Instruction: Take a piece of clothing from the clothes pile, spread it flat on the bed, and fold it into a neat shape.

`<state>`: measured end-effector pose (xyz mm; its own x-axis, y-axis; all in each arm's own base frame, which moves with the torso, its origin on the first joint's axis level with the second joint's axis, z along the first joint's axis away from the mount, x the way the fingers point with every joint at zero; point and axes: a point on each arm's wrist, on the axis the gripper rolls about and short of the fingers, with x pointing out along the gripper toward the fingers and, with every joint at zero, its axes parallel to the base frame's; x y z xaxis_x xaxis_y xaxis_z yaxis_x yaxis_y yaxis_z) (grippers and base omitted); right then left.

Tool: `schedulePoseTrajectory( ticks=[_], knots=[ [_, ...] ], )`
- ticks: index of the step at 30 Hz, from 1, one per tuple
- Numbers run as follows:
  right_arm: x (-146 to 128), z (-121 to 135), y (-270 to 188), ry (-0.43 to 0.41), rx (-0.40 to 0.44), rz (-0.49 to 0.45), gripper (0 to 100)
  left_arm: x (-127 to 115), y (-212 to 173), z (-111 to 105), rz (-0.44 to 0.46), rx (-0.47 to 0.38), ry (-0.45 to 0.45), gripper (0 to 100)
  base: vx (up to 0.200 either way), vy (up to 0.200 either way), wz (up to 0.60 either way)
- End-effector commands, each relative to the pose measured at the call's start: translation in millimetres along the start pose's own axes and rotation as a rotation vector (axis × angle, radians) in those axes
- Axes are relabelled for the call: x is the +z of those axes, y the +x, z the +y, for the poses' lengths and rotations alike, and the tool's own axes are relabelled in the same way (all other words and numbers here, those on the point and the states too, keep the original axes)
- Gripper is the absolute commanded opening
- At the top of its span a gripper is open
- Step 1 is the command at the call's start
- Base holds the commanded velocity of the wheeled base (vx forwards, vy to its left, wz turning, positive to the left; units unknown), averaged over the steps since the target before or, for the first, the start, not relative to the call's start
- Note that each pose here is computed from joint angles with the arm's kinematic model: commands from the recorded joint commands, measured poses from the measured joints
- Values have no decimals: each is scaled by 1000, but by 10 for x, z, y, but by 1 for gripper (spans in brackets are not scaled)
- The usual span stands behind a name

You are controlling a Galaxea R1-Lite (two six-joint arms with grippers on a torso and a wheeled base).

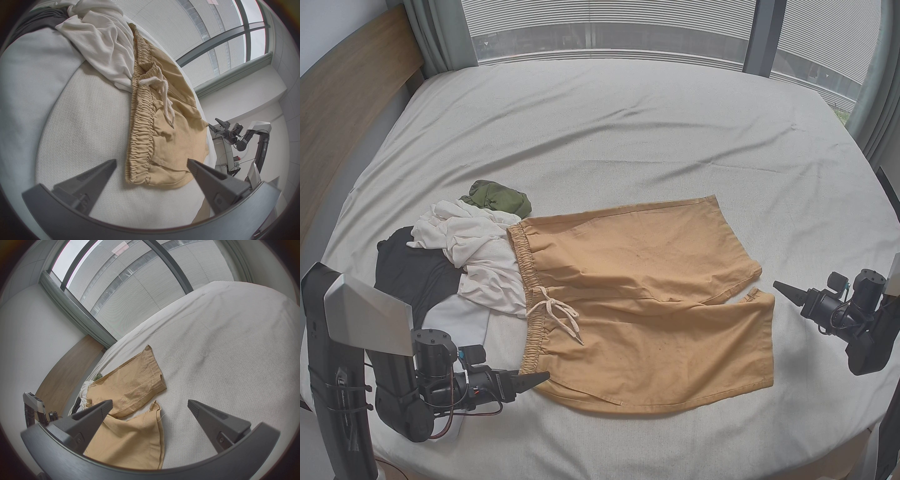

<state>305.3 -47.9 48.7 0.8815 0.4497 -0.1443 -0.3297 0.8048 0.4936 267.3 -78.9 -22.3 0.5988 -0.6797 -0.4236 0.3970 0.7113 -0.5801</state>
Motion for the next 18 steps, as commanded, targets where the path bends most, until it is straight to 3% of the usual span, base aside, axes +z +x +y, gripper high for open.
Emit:
schedulePoseTrajectory(
  ticks=[1,9,13,18],
  knots=[
    [-11,-6,0,1,-1,3,100,8,3,16,-4,1,-1,0,0,0,0],
    [-63,2,-43,14,-6,25,100,10,8,12,-4,-1,2,0,0,0,0],
    [-175,31,-110,42,-14,69,100,25,3,8,-11,-3,6,0,0,0,0],
    [-335,63,-215,14,-34,141,100,22,10,-8,-9,-7,11,0,0,0,0]
  ],
)
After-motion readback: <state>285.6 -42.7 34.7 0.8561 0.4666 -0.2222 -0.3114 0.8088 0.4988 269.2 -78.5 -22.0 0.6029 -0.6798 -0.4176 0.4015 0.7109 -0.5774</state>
